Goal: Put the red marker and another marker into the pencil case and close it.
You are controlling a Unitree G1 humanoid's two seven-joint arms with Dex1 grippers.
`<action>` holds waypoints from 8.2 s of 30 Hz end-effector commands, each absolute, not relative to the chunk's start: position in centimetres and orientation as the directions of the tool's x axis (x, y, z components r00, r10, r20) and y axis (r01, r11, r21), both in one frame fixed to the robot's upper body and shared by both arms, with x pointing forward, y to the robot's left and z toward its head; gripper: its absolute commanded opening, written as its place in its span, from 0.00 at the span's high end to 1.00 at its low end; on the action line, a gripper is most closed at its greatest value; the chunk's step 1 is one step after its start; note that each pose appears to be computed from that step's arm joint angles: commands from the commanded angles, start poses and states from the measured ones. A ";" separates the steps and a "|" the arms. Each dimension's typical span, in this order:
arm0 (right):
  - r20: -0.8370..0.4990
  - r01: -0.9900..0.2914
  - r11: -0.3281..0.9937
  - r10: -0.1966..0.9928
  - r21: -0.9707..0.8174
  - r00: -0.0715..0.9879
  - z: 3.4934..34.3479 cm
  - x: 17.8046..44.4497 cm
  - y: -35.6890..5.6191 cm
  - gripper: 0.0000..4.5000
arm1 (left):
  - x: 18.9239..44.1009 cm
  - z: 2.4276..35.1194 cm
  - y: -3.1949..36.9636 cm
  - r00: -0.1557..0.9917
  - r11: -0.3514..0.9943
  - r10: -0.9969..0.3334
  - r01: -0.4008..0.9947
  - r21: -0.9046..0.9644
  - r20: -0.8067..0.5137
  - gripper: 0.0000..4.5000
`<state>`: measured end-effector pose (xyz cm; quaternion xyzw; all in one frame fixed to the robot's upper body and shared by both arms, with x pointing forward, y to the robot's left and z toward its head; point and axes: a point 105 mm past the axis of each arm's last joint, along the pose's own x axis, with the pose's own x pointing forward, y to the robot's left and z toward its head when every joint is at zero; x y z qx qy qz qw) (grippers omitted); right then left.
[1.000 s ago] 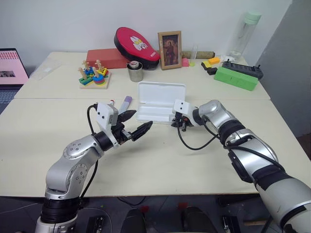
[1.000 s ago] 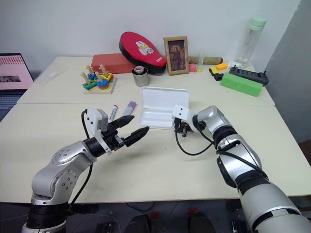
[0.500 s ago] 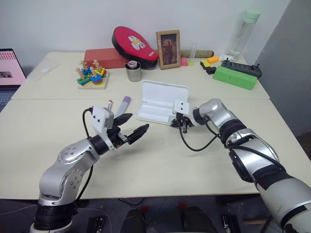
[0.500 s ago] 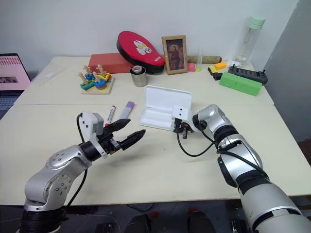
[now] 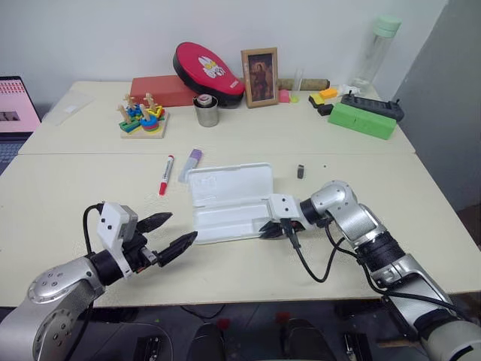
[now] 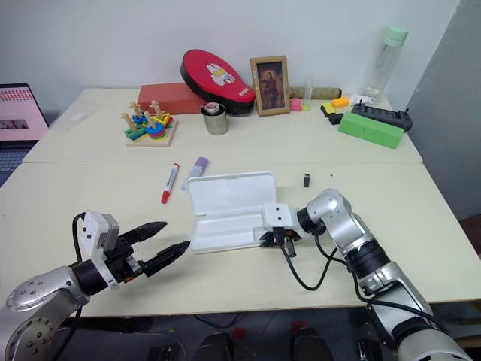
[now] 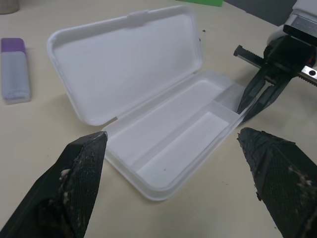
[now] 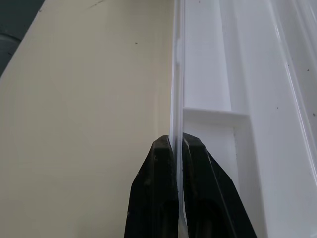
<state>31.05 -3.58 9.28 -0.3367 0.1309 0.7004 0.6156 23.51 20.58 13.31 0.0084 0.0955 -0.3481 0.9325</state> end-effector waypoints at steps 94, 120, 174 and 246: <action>-0.075 -0.934 0.150 0.980 -0.324 0.183 27.3 32.8 -2.1 0.00 | 39.9 16.3 26.4 0.999 0.998 -0.027 0.029 0.053 -0.045 0.92; -0.160 -0.918 0.346 0.912 -0.193 0.377 24.0 30.5 -10.1 0.00 | 32.6 14.9 15.7 0.347 0.079 -0.721 0.901 0.427 -0.599 0.92; 0.005 -0.912 0.323 0.943 -0.252 0.333 27.8 32.9 -3.1 0.00 | 42.4 13.4 23.2 0.938 0.967 -0.196 0.233 0.100 -0.286 0.00; -0.117 -0.919 0.283 0.939 -0.274 0.324 25.6 30.1 -7.9 0.00 | 28.5 15.1 16.8 0.186 0.016 -0.721 0.968 0.252 -0.668 0.74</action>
